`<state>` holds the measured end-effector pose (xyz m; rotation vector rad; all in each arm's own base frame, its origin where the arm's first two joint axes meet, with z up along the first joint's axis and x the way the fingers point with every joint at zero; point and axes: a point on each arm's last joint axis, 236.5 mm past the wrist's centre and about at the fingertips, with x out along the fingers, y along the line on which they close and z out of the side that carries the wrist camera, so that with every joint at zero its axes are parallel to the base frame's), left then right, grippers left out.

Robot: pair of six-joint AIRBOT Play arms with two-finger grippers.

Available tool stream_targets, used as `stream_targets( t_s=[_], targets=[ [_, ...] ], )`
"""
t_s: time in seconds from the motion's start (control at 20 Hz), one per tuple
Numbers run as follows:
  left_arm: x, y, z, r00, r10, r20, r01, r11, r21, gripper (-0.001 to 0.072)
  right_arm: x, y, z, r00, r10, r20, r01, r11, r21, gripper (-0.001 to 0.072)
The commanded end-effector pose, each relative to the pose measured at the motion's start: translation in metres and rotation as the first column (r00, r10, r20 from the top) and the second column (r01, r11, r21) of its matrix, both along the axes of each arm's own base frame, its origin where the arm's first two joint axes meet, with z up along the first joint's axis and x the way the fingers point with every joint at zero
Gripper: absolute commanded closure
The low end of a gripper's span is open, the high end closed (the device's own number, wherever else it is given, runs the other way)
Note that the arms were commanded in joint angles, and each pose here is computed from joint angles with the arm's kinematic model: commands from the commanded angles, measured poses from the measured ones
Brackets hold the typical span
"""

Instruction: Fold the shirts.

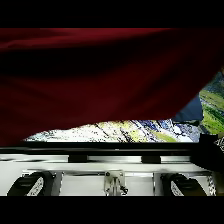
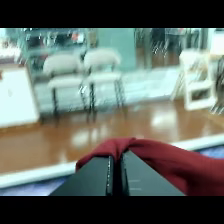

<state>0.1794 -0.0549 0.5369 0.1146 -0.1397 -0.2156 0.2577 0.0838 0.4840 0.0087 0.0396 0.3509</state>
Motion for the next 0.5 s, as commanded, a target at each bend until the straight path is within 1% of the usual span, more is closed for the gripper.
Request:
stream_targets(
  t_s=[0.0,0.1,0.2,0.3,0.45],
  targets=[
    [0.030,0.021,-0.055,0.978,0.090,-0.186,-0.080,0.995,0.055,0.0669,0.017,-0.023,-0.061,0.964,-0.105,-0.244,0.090,0.993,-0.072,0.0643],
    [0.068,0.023,-0.107,0.940,0.088,-0.329,-0.073,0.996,0.058,0.0668,0.041,-0.030,-0.122,0.875,-0.147,-0.462,0.088,0.985,-0.146,0.0643],
    [0.106,0.026,-0.170,0.875,0.085,-0.477,-0.066,0.996,0.058,0.0668,0.072,-0.036,-0.178,0.762,-0.190,-0.620,0.073,0.975,-0.209,0.0643],
    [0.145,0.029,-0.239,0.793,0.084,-0.604,-0.066,0.996,0.052,0.0668,0.113,-0.042,-0.226,0.671,-0.230,-0.705,0.067,0.966,-0.251,0.0643],
    [0.203,0.035,-0.320,0.708,0.088,-0.701,-0.086,0.996,0.038,0.0668,0.182,-0.043,-0.311,0.549,-0.264,-0.793,0.065,0.959,-0.275,0.0643]
  ],
)
